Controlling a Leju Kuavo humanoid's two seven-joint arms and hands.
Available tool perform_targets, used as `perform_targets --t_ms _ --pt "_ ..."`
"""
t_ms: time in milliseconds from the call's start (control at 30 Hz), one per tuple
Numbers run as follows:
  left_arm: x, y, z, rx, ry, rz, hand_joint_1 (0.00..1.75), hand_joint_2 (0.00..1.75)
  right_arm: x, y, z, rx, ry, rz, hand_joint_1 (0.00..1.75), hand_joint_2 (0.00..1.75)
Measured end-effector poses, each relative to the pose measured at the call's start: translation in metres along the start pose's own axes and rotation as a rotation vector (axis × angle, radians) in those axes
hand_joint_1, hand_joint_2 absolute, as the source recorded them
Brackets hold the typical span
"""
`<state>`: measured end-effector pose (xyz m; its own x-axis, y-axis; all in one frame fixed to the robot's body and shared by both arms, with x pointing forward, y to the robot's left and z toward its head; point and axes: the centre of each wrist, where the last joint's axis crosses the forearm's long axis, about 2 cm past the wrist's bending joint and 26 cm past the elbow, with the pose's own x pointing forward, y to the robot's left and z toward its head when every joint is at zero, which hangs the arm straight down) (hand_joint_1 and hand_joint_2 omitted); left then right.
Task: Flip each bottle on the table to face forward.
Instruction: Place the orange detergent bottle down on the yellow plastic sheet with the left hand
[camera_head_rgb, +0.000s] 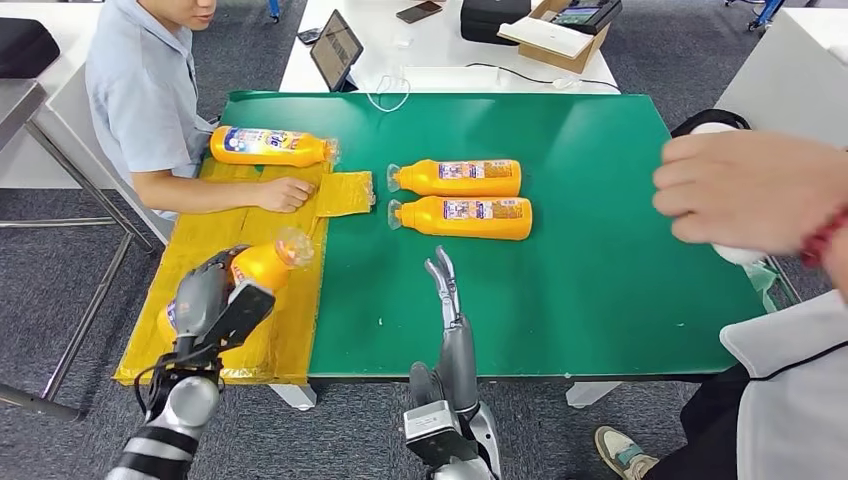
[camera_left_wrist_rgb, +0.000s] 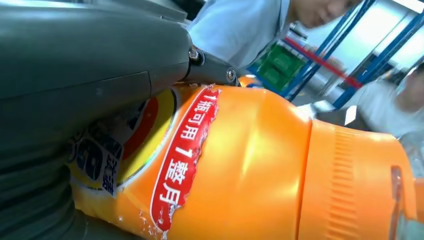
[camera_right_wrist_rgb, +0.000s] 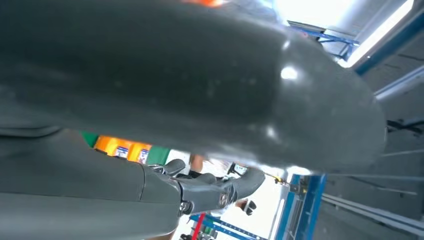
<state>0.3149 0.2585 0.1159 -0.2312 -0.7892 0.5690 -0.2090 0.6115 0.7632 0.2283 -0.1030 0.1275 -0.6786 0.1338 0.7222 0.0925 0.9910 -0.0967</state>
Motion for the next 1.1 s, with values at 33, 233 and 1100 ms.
perform_targets --t_ms 33,233,1100 --pt "-0.002 -0.002 -0.006 -0.039 0.0 -0.056 1.75 1.75 0.001 0.0 -0.001 0.001 -0.003 -0.006 0.0 0.0" --pt "-0.01 -0.014 -0.03 -0.22 0.018 -0.22 1.75 1.75 0.002 -0.001 -0.003 0.003 0.007 -0.052 0.0 0.0" --pt "-0.022 -0.042 -0.059 -0.463 0.179 0.17 0.0 1.75 -0.013 0.003 0.01 0.029 0.108 -0.087 0.0 0.0"
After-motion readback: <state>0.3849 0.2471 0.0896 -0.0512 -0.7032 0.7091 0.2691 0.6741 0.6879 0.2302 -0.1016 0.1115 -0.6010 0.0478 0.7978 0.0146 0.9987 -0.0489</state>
